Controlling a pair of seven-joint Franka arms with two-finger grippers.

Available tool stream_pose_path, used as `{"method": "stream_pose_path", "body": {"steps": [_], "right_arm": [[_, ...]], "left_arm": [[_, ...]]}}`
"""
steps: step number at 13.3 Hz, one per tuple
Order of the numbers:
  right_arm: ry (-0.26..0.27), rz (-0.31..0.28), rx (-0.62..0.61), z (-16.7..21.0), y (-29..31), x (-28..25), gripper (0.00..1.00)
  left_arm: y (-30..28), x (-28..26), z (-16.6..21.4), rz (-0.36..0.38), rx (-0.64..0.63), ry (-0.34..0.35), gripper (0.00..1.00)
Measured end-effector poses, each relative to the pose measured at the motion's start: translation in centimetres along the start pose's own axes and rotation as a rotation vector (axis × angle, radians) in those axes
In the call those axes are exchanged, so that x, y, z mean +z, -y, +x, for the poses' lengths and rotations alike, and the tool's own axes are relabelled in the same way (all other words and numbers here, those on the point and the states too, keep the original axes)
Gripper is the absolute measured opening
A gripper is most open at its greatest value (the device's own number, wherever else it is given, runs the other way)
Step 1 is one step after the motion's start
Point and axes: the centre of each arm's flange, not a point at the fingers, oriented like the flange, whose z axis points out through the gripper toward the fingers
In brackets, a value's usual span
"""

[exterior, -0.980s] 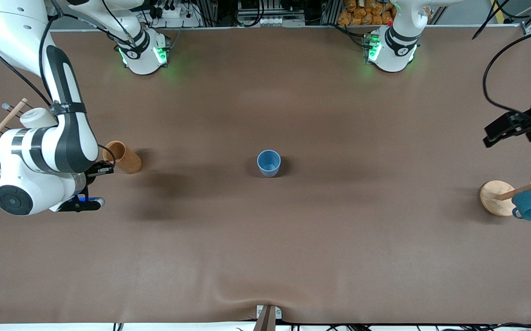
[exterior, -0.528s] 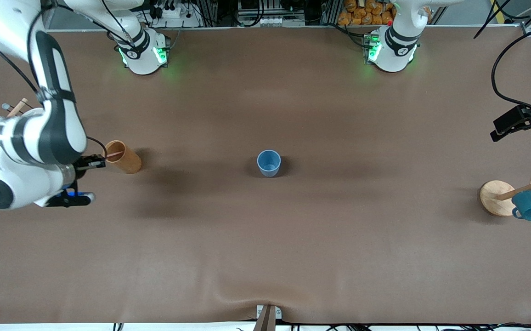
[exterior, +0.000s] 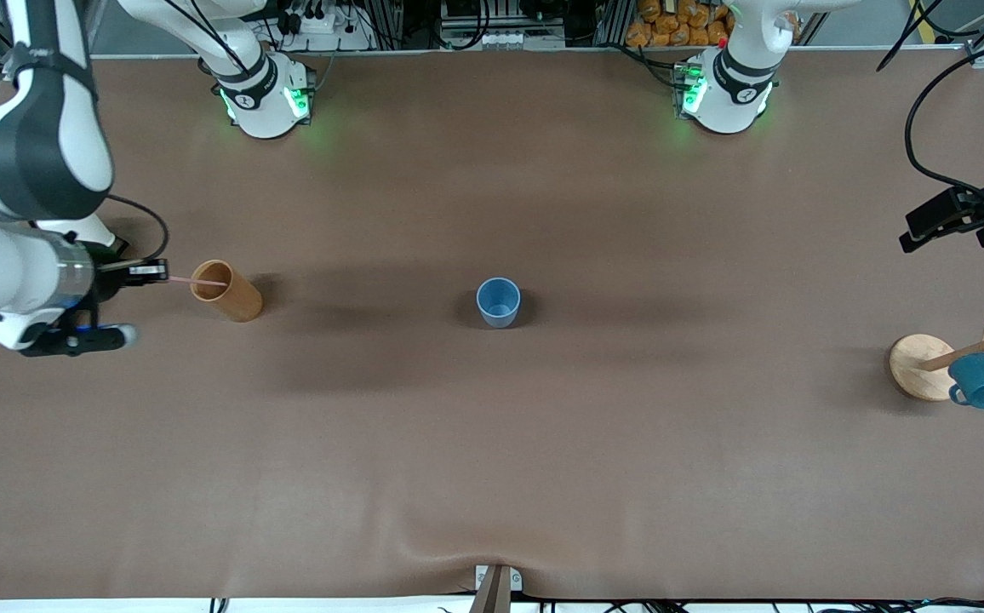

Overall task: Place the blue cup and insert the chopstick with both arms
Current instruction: 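Lift the pink chopstick with the right gripper over the blue cup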

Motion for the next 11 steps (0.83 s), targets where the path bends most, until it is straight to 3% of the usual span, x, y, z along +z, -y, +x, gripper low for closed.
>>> {"method": "stream_pose_path", "body": {"steps": [5, 11], "right_arm": [[-0.131, -0.01, -0.179, -1.8, 10.4, -5.4, 0.1], [-0.257, 0.013, -0.324, -2.5, 19.2, -6.3, 0.1]], "left_arm": [[-0.4, -0.4, -1.5, 0.0, 0.012, 0.005, 1.0], [-2.8, 0.2, -3.1, 0.049, 0.07, -0.001, 1.0]]}}
